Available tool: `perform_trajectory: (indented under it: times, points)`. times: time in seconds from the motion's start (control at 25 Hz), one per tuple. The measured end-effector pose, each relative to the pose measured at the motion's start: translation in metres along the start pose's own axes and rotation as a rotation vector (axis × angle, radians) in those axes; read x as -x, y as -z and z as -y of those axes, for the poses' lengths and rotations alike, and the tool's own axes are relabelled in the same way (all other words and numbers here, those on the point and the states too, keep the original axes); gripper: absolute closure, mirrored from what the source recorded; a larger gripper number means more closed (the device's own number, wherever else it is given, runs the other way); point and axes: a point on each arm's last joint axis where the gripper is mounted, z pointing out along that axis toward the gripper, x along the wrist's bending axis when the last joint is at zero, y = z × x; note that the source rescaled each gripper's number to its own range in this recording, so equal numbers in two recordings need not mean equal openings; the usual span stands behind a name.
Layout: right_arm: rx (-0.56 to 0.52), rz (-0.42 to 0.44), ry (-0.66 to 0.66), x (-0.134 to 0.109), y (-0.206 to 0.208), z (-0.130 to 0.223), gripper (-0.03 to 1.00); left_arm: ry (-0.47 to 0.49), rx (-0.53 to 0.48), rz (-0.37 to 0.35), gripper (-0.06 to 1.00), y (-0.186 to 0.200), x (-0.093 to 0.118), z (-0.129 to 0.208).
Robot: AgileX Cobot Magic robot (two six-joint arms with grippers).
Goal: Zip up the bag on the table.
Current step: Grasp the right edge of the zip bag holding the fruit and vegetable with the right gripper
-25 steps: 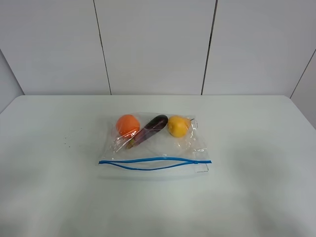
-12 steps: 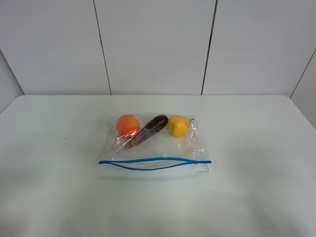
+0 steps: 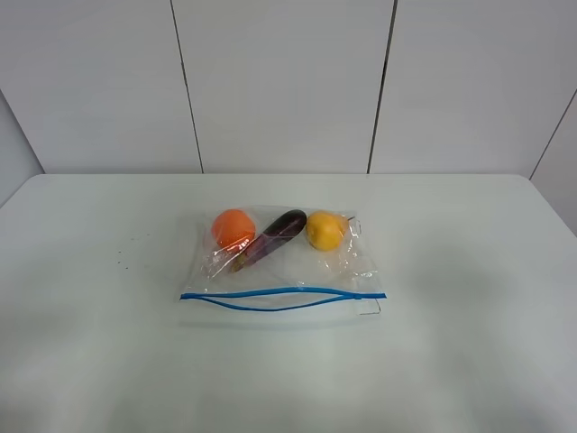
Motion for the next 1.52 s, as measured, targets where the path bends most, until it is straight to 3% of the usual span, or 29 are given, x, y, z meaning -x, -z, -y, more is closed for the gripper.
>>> perform_trajectory:
  times: [0.16, 0.36, 0.44, 0.64, 1.0, 1.52]
  points:
    - [-0.142, -0.114, -0.102, -0.007, -0.053, -0.022, -0.03, 0.0, 0.0, 0.0, -0.05, 0.0, 0.0, 0.0]
    - [-0.285, -0.23, -0.138, -0.014, -0.129, -0.036, -0.03, 0.0, 0.0, 0.0, -0.05, 0.0, 0.0, 0.0]
    - [-0.378, -0.302, -0.15, -0.018, -0.161, -0.037, -0.03, 0.0, 0.0, 0.0, -0.05, 0.0, 0.0, 0.0]
    - [-0.492, -0.482, -0.196, -0.02, -0.228, -0.044, -0.03, 0.0, 0.0, 0.0, -0.05, 0.0, 0.0, 0.0]
    - [-0.651, -0.912, -0.446, 0.008, -0.311, -0.018, -0.03, 0.0, 0.0, 0.0, -0.05, 0.0, 0.0, 0.0]
    - [-0.759, -0.973, -0.49, 0.004, -0.353, 0.019, -0.03, 0.0, 0.0, 0.0, -0.05, 0.0, 0.0, 0.0]
